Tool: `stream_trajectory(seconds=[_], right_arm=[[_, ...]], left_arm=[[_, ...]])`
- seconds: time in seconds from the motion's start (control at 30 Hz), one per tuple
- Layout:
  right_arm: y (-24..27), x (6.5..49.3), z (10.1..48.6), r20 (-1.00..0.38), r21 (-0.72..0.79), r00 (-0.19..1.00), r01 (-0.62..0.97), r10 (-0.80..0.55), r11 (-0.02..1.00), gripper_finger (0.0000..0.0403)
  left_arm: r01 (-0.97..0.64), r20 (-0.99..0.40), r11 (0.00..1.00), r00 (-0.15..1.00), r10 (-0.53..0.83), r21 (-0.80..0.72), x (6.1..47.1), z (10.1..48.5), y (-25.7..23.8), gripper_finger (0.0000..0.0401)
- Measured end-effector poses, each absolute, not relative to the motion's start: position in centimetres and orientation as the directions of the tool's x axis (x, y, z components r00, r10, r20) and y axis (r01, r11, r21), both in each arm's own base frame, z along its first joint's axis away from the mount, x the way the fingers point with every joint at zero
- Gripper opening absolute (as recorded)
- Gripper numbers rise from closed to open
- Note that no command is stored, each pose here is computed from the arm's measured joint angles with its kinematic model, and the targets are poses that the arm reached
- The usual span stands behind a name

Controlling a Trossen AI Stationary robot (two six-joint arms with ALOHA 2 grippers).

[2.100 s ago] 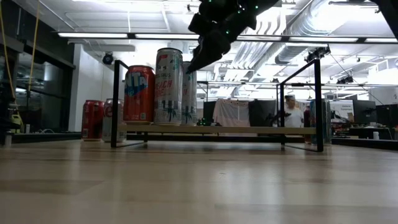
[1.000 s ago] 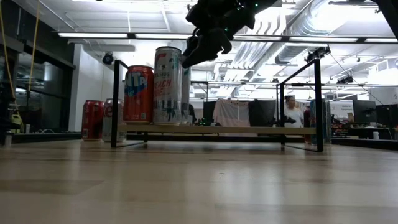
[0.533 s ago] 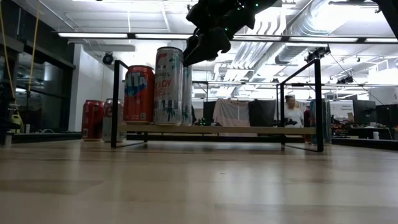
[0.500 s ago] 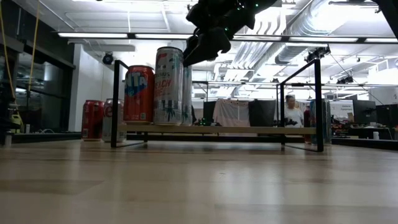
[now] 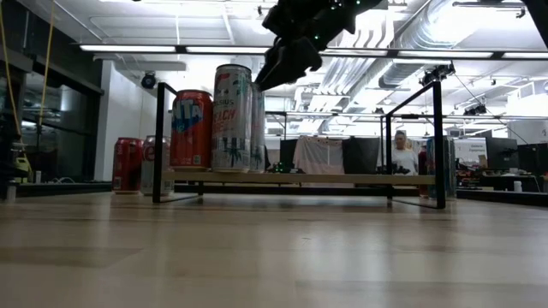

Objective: Place canned beverage on shelf
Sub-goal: Put the top white-pink soda can on the shelf aligned with the other white-pink soda can

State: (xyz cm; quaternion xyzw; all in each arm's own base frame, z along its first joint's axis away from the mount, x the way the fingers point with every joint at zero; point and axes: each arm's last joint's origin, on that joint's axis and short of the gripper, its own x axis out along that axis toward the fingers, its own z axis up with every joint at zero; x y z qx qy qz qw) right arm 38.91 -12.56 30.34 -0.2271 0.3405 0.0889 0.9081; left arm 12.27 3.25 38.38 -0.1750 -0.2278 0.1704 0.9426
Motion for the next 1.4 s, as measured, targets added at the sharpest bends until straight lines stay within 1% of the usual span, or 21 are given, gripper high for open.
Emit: stream_trajectory(seconds=[0.17, 0.27, 0.43, 0.53, 0.6, 0.67, 0.7, 0.8, 0.83, 0.87, 0.93, 1.0, 1.07, 1.2, 1.3, 1.4], right_arm=[[-12.7, 37.8, 31.5, -0.656, -0.311, 0.755, -0.263, -0.006, 0.913, 0.0303], [-12.6, 36.9, 31.9, -0.692, -0.242, 0.722, -0.220, -0.009, 0.945, 0.0303], [-12.9, 34.5, 31.8, -0.793, -0.058, 0.608, -0.108, 0.020, 0.992, 0.0301], [-12.9, 33.3, 31.2, -0.848, 0.044, 0.528, -0.016, 0.046, 0.999, 0.0281], [-12.3, 32.9, 30.3, -0.862, 0.091, 0.503, 0.020, 0.068, 0.996, 0.0249], [-11.2, 32.7, 29.1, -0.859, 0.108, 0.507, 0.044, 0.071, 0.993, 0.0200], [-10.7, 32.7, 28.4, -0.851, 0.113, 0.521, 0.054, 0.069, 0.992, 0.0168], [-8.9, 33.0, 26.2, -0.785, 0.143, 0.616, 0.076, 0.066, 0.987, 0.0059], [-8.4, 33.3, 25.7, -0.744, 0.153, 0.666, 0.080, 0.061, 0.985, 0.0030], [-7.9, 33.6, 25.3, -0.702, 0.158, 0.711, 0.090, 0.048, 0.983, 0.0017], [-7.4, 34.2, 24.7, -0.658, 0.146, 0.752, 0.177, -0.038, 0.973, 0.0019], [-7.3, 34.6, 24.0, -0.653, 0.104, 0.745, 0.264, -0.135, 0.959, 0.0014], [-7.6, 35.0, 23.3, -0.657, 0.062, 0.726, 0.319, -0.202, 0.946, 0.0004], [-7.9, 36.4, 23.1, -0.615, 0.068, 0.754, 0.343, -0.231, 0.937, 0.0003], [-8.1, 36.6, 22.7, -0.630, 0.034, 0.729, 0.369, -0.267, 0.929, 0.0001], [-8.3, 36.6, 22.8, -0.619, 0.021, 0.729, 0.388, -0.292, 0.922, 0.0000]], left_arm=[[-0.246, 0.369, 0.883, 0.838, 0.401, -0.401, 12.3, 38.4, 3.2, 0.0337], [-0.247, 0.366, 0.882, 0.839, 0.401, -0.400, 12.3, 38.3, 3.3, 0.0337], [-0.260, 0.354, 0.883, 0.843, 0.405, -0.391, 12.3, 38.2, 3.3, 0.0337], [-0.268, 0.348, 0.884, 0.845, 0.407, -0.383, 12.3, 38.2, 3.3, 0.0337], [-0.277, 0.342, 0.887, 0.847, 0.407, -0.369, 12.4, 38.1, 3.3, 0.0337], [-0.284, 0.336, 0.889, 0.849, 0.407, -0.359, 12.6, 38.0, 3.3, 0.0337], [-0.288, 0.332, 0.890, 0.851, 0.407, -0.353, 12.6, 38.0, 3.3, 0.0337], [-0.301, 0.310, 0.891, 0.858, 0.409, -0.341, 12.7, 37.8, 3.4, 0.0337], [-0.304, 0.303, 0.890, 0.861, 0.409, -0.340, 12.7, 37.7, 3.4, 0.0337], [-0.305, 0.297, 0.890, 0.863, 0.410, -0.340, 12.8, 37.6, 3.4, 0.0337], [-0.311, 0.284, 0.889, 0.866, 0.411, -0.338, 12.8, 37.5, 3.4, 0.0337], [-0.313, 0.277, 0.888, 0.869, 0.411, -0.337, 12.8, 37.4, 3.4, 0.0337], [-0.315, 0.273, 0.888, 0.870, 0.411, -0.335, 12.8, 37.4, 3.4, 0.0337], [-0.318, 0.271, 0.889, 0.870, 0.412, -0.330, 12.8, 37.4, 3.4, 0.0337], [-0.317, 0.271, 0.889, 0.870, 0.411, -0.330, 12.8, 37.4, 3.4, 0.0337], [-0.318, 0.271, 0.889, 0.870, 0.411, -0.330, 12.8, 37.4, 3.4, 0.0337]])
